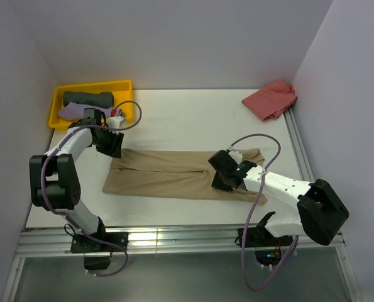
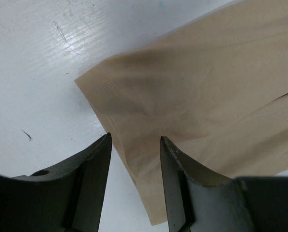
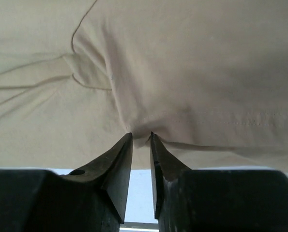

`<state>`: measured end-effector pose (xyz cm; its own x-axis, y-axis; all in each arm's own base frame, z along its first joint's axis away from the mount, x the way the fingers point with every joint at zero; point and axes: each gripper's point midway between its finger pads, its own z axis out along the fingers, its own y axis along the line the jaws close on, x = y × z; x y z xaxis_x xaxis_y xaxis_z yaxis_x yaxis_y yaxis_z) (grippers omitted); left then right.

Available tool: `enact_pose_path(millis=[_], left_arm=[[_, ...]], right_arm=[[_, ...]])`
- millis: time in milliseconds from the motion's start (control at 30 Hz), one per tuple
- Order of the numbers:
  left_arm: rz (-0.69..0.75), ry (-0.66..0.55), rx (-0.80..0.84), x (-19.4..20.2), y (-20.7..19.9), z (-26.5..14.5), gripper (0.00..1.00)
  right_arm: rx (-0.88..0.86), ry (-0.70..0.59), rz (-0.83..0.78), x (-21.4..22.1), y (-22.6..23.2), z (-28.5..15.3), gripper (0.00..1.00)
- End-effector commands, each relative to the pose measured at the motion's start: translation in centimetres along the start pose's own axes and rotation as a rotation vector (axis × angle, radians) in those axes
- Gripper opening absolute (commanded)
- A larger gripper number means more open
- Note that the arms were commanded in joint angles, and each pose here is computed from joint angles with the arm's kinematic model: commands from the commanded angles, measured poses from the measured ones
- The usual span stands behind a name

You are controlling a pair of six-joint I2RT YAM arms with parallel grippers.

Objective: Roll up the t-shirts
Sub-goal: Fold the tshirt

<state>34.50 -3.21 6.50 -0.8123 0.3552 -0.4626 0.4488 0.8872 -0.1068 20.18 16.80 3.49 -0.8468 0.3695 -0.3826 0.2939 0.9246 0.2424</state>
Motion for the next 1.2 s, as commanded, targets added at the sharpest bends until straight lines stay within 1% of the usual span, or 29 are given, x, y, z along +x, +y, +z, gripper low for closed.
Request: enact_pose_path(millis=[0,33,167,267,433,667,867,967,1067,1100,1133,1167], left_arm=[[0.01,0.004,-0.001,0.0,0.0,0.4,0.5],[0.011,0.006,-0.006,0.1,0.1,0.4,0.5],[0.011,0.007,-0.009,0.2,0.1,0.4,0.5],[0.005,0.002,-0.001,0.0,0.0,0.4,0.5],[0.004,-0.022,-0.002,-0.7,-0.1,0.0,0.51],[0.006,0.021,-0.014,0.5,0.1,0.5,0.44],[0.012,0.058,0.0,2.4,-0.5,0.6,0.43],[0.022,0.09,0.016,3.5,-0.8,0.8,0.39],[0.027,0.121,0.0,4.6,-0.4,1.4,0.26],[0.026,0.135,-0.003,4.9,-0.3,1.7,0.19],[0.027,0.144,-0.016,5.2,0.0,1.8,0.17],[0.024,0.157,-0.02,5.6,0.0,2.1,0.1]], right_arm=[[-0.002,-0.041,0.024,-0.3,0.6,-0.2,0.31],[0.015,-0.047,0.019,-0.3,0.2,-0.4,0.36],[0.03,-0.092,0.027,-1.5,-0.1,-1.7,0.41],[0.051,-0.15,0.042,-3.0,-0.4,-3.0,0.41],[0.056,-0.175,0.071,-4.0,-0.6,-3.3,0.41],[0.087,-0.162,0.124,-4.7,-2.5,-2.0,0.42],[0.118,-0.145,0.175,-4.8,-5.2,-0.6,0.42],[0.136,-0.138,0.202,-5.1,-6.4,-0.2,0.42],[0.147,-0.137,0.221,-5.5,-7.1,0.1,0.44],[0.149,-0.135,0.222,-5.5,-7.2,0.1,0.45],[0.152,-0.134,0.225,-5.6,-7.3,0.3,0.45],[0.157,-0.127,0.235,-5.6,-7.6,0.4,0.46]])
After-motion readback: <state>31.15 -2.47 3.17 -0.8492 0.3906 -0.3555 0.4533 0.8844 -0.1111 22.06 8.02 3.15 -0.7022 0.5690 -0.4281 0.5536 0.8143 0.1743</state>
